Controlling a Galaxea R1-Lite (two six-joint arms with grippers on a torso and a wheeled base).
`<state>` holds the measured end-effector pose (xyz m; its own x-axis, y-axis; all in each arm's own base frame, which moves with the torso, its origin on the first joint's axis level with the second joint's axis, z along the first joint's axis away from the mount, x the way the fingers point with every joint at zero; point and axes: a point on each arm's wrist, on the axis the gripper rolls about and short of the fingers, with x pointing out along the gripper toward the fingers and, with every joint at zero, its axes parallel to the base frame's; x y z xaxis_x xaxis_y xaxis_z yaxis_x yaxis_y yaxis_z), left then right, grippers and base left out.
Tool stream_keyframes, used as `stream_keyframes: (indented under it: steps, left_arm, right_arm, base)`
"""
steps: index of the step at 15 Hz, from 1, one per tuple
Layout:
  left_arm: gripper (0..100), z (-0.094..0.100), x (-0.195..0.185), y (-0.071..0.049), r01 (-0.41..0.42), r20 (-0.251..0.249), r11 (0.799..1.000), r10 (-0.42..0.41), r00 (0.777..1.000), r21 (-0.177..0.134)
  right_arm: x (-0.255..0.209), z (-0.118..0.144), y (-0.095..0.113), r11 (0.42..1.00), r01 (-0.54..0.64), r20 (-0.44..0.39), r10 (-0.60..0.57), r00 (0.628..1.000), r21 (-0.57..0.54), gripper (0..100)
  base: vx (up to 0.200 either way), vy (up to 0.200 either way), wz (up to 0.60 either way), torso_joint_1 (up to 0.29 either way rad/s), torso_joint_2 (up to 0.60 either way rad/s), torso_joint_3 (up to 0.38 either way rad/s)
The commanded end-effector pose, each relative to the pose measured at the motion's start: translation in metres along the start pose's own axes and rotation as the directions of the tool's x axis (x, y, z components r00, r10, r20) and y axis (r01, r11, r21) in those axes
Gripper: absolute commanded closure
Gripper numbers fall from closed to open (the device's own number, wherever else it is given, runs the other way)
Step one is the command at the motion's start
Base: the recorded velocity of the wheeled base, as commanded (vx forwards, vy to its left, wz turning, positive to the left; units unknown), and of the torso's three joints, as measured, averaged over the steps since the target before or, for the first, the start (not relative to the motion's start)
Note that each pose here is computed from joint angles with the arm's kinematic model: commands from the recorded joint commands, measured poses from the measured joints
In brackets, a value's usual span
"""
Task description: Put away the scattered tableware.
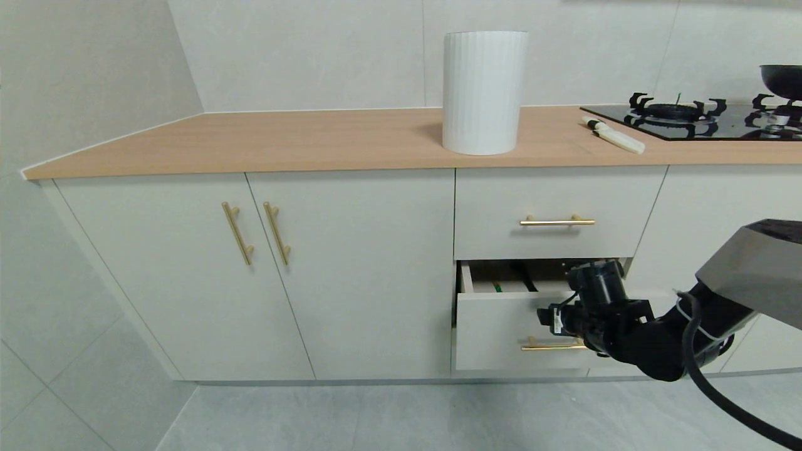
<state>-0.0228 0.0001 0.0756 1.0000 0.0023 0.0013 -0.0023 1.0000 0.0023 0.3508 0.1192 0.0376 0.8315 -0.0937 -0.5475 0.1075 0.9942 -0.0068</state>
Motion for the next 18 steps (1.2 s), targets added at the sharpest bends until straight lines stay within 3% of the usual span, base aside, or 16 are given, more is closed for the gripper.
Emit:
stream_keyframes:
  steps: [1, 6, 10, 18]
  left_arm:
    - [0, 0.0, 0.0, 0.0, -0.001, 0.0, 1.0, 0.001, 1.0, 0.001]
    - [0, 0.0, 0.0, 0.0, -0.001, 0.0, 1.0, 0.001, 1.0, 0.001]
    - [0, 0.0, 0.0, 0.0, -0.001, 0.0, 1.0, 0.001, 1.0, -0.001]
    - [0, 0.0, 0.0, 0.0, -0.001, 0.0, 1.0, 0.001, 1.0, -0.001]
  right_arm:
    - [0.007, 0.0, -0.001, 1.0, 0.006, -0.001, -0.006, 1.0, -0.005, 0]
    - [0.026, 0.019, 0.005, 1.0, 0.002, 0.062, -0.001, 0.998, -0.021, 0]
    - [0.042, 0.014, 0.004, 1.0, 0.014, 0.056, -0.013, 0.998, -0.014, 0]
    - [0.087, 0.011, -0.005, 0.998, 0.035, 0.167, -0.045, 0.985, 0.06, 0]
  base:
    - [0.0, 0.0, 0.0, 0.0, 0.0, 0.0]
    - [0.0, 0.0, 0.0, 0.0, 0.0, 0.0]
    - [0.0, 0.0, 0.0, 0.0, 0.0, 0.0]
    - [0.0, 0.0, 0.0, 0.0, 0.0, 0.0]
